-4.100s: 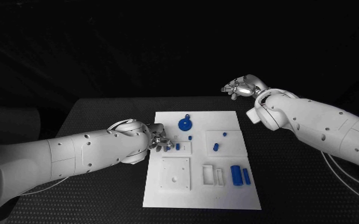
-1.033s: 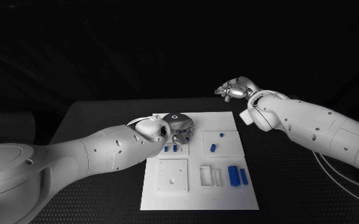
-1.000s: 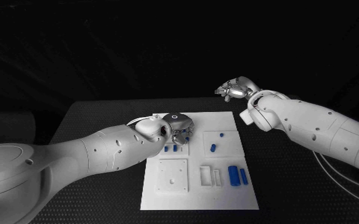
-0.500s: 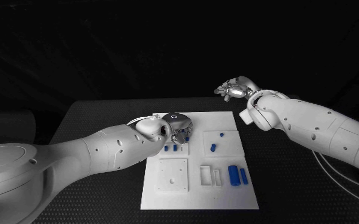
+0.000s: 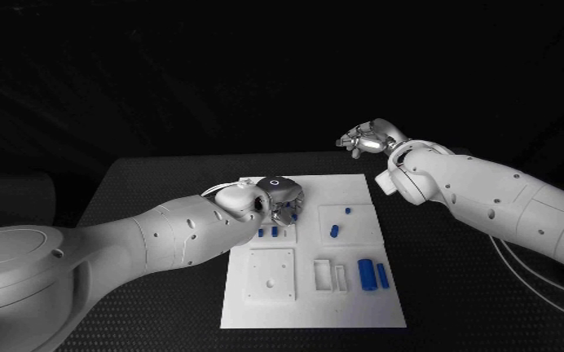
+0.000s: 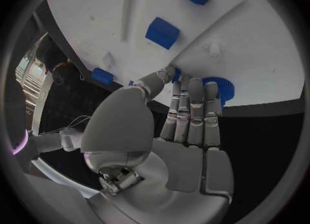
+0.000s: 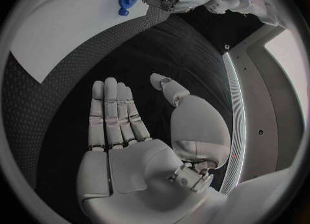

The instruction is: Assemble the parts on the task board

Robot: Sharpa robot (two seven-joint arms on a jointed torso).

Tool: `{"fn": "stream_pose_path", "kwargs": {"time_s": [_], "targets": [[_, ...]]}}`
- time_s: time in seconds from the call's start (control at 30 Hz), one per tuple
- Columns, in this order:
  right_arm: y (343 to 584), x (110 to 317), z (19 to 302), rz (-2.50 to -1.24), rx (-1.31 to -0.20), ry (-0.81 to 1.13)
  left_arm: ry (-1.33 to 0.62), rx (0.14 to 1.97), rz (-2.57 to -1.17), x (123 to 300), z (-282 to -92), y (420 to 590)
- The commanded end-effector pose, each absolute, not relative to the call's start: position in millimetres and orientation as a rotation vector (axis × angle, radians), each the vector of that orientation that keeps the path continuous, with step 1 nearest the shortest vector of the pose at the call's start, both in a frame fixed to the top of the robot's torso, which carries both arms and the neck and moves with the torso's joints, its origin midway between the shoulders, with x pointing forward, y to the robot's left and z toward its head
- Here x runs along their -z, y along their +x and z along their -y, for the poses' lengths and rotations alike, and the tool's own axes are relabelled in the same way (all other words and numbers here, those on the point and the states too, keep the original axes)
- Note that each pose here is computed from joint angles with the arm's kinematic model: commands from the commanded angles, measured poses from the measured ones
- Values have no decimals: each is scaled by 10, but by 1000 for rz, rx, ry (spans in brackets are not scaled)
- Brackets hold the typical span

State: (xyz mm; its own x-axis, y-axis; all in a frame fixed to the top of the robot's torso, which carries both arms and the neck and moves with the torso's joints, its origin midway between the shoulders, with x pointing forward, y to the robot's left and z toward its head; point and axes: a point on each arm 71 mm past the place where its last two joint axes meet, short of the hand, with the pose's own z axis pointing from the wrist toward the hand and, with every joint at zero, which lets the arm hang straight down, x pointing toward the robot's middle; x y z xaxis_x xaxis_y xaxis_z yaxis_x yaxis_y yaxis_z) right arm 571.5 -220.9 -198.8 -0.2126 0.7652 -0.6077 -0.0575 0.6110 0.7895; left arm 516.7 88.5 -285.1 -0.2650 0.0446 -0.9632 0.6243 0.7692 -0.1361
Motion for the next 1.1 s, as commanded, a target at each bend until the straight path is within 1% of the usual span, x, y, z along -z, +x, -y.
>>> {"fn": "stream_pose_path", "kwargs": {"time_s": [0.03, 0.5, 0.77, 1.1], "targets": [[5713, 1988, 2185, -1626, -856, 584, 548, 613, -1813, 2949, -838, 5104], [5713, 1989, 2187, -1625, -855, 585, 556, 589, -1837, 2986, -858, 5108], [5714, 1989, 2188, -1625, -855, 585, 551, 576, -1821, 2985, -889, 5131], [5714, 1989, 2183, -1625, -856, 584, 543, 604, -1771, 2950, -871, 5120]]}}
